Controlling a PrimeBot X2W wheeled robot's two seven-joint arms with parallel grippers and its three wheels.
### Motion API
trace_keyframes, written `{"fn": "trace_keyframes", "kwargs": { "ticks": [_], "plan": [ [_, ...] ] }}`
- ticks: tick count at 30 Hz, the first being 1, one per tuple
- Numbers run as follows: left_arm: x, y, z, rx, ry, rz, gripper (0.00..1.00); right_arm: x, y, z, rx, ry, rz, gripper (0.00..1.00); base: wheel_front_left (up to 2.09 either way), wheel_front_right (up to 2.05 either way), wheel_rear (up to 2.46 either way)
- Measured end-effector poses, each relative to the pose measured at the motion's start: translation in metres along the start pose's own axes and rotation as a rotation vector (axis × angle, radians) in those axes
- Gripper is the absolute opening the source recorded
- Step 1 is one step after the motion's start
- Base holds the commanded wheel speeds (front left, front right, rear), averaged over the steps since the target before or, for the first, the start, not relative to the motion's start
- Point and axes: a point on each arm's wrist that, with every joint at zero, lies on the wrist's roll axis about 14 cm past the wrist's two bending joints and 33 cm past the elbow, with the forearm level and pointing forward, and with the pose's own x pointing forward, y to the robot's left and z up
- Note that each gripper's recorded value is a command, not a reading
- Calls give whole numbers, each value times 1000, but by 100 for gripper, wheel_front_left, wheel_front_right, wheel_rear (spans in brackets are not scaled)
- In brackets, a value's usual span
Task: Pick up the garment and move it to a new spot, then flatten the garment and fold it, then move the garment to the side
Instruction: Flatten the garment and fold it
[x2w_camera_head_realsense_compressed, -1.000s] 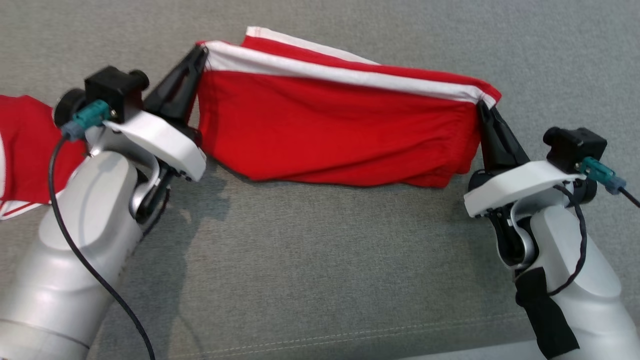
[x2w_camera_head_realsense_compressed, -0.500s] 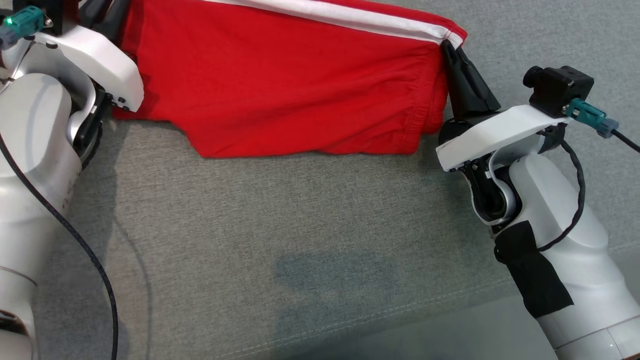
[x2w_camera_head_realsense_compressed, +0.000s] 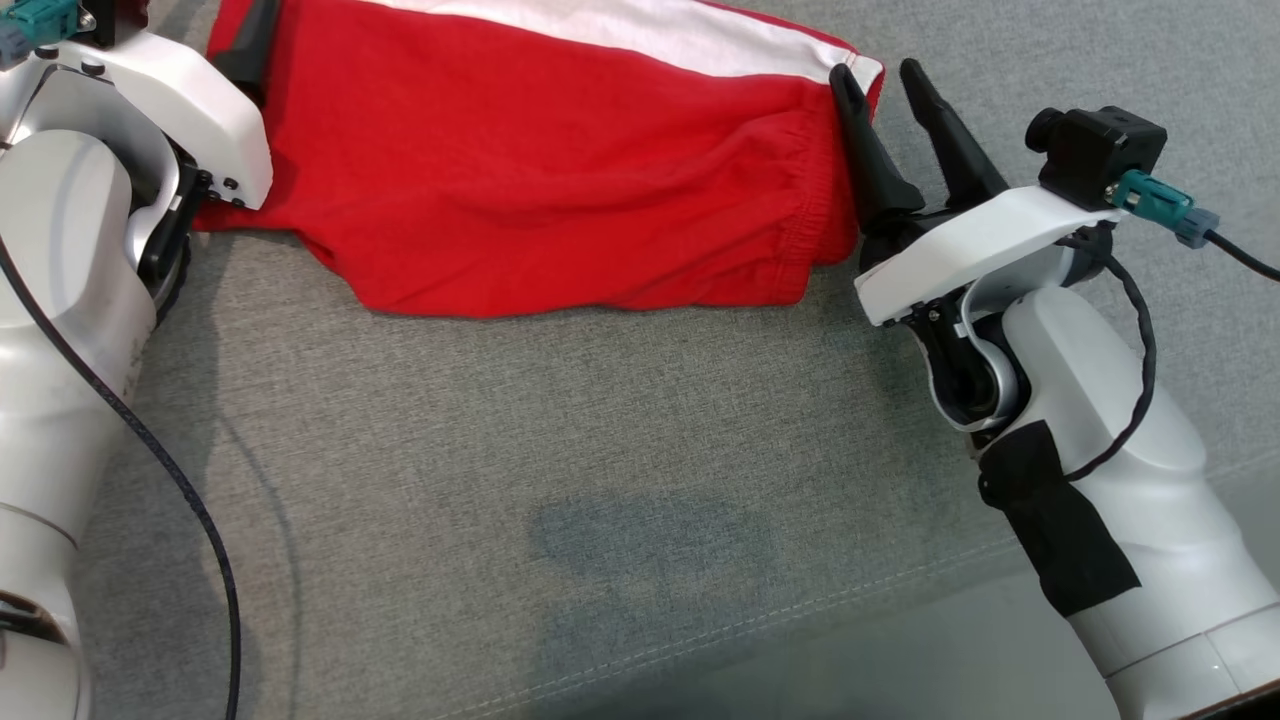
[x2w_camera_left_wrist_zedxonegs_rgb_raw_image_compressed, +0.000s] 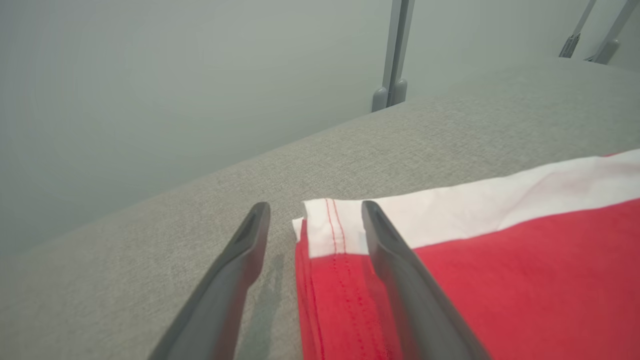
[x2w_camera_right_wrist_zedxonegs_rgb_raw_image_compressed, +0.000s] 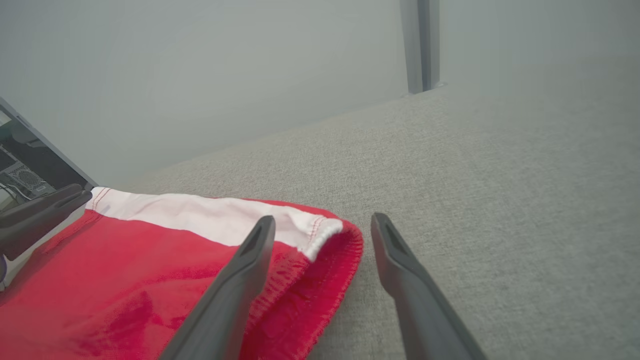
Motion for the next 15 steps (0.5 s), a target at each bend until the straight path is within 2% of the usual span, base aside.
{"fn": "trace_keyframes", "kwargs": {
  "ticks": [7, 15],
  "plan": [
    [-19, 2, 22, -64, -58, 39, 100, -12, -10, 25, -102, -73, -36, 100, 0, 0, 0],
    [-60, -15, -20, -182, 41, 75, 100, -46, -12, 49, -184, -174, -62, 100, 0, 0, 0]
  ]
}}
